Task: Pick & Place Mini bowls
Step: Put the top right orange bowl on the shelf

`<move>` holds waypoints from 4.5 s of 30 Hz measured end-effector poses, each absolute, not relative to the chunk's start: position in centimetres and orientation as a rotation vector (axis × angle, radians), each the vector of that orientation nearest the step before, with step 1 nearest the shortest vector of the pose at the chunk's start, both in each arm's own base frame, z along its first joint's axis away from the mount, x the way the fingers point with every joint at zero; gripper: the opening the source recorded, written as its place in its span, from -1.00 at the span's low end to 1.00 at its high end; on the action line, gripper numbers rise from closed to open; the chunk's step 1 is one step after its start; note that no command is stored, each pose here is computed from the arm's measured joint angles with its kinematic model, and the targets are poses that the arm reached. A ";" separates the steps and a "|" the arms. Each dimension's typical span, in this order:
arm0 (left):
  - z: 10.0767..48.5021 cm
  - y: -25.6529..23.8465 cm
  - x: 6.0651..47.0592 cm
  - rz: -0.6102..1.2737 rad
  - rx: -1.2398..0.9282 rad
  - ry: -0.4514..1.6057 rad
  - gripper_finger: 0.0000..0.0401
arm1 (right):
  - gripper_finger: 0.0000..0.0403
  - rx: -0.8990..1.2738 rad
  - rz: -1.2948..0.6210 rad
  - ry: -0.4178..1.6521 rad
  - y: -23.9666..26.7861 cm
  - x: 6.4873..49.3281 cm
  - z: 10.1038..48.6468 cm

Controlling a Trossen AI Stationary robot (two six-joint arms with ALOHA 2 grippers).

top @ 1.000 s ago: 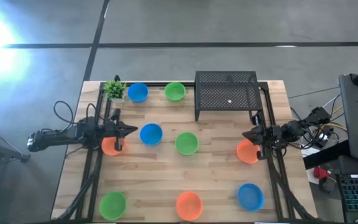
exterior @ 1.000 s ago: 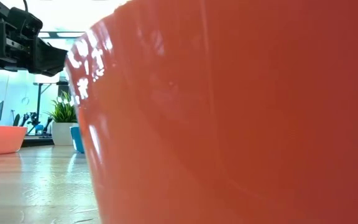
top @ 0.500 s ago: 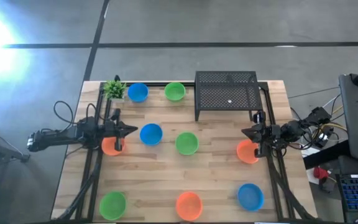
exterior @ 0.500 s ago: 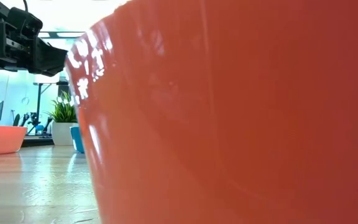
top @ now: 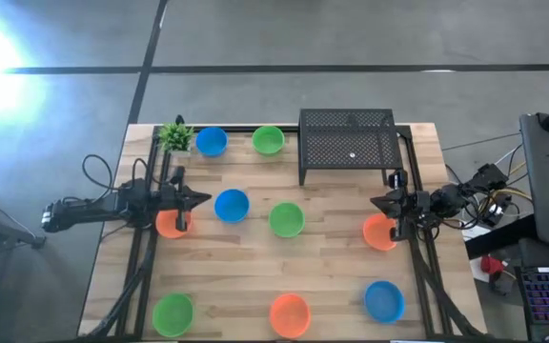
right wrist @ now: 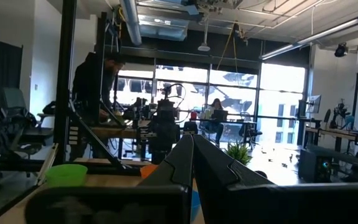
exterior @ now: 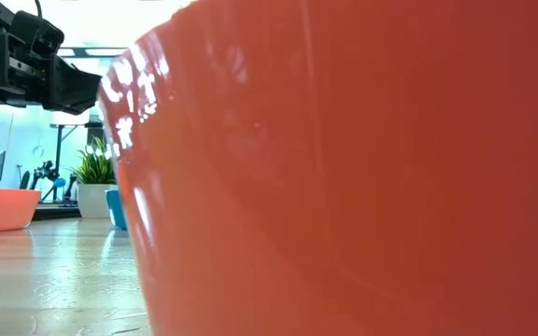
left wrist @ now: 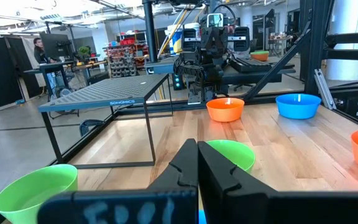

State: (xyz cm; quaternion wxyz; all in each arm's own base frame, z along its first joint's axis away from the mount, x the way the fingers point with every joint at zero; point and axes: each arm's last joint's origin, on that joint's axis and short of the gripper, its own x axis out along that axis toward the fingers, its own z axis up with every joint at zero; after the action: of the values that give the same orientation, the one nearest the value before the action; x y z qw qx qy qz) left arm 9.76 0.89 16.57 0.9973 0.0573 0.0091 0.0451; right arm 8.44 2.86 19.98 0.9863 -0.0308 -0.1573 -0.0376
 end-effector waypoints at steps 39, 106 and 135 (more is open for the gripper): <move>16.6 0.9 9.8 0.090 0.115 0.018 -1.00 | -0.96 0.012 -0.196 -0.302 2.0 7.6 23.3; 16.6 0.9 9.8 0.090 0.115 0.018 -1.00 | -0.58 0.668 -0.500 1.153 7.5 15.0 25.4; 16.6 0.9 9.8 0.090 0.115 0.018 -1.00 | -0.49 0.667 -0.826 1.320 9.3 18.3 19.9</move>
State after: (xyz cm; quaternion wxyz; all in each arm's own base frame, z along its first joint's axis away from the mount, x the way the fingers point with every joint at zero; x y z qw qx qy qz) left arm 9.76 0.89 16.57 0.9973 0.0575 0.0090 0.0450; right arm 18.27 9.26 19.87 0.6623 0.2951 0.5837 -0.3654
